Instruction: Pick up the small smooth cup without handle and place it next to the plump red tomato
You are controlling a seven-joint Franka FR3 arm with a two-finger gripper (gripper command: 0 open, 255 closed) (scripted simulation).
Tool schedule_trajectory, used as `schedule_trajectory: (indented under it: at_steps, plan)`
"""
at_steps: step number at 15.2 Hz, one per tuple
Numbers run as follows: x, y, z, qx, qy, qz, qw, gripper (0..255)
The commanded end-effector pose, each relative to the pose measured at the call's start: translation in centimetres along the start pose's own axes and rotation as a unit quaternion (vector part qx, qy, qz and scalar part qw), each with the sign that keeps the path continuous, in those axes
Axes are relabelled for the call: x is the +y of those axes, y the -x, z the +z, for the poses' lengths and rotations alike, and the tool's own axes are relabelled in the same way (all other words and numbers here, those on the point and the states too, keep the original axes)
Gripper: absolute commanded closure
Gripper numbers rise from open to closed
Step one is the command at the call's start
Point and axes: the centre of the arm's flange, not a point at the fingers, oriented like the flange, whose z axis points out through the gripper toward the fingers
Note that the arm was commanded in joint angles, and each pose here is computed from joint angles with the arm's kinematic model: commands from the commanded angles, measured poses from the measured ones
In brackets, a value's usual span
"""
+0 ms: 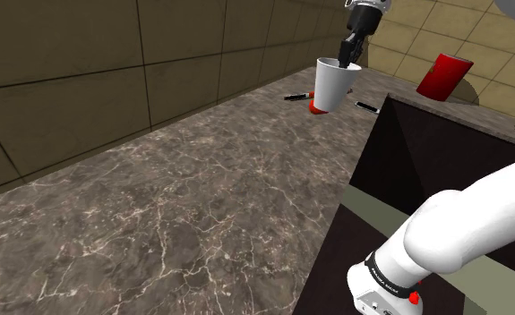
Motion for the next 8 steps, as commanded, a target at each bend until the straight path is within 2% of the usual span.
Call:
schedule_trajectory:
  at_steps: [1,8]
  plan:
    - [2.8,0.2,-0.7,0.000,0.000,-0.001,1.0000,255]
    - [11.8,0.2,-2.7,0.000,0.000,-0.001,1.0000,255]
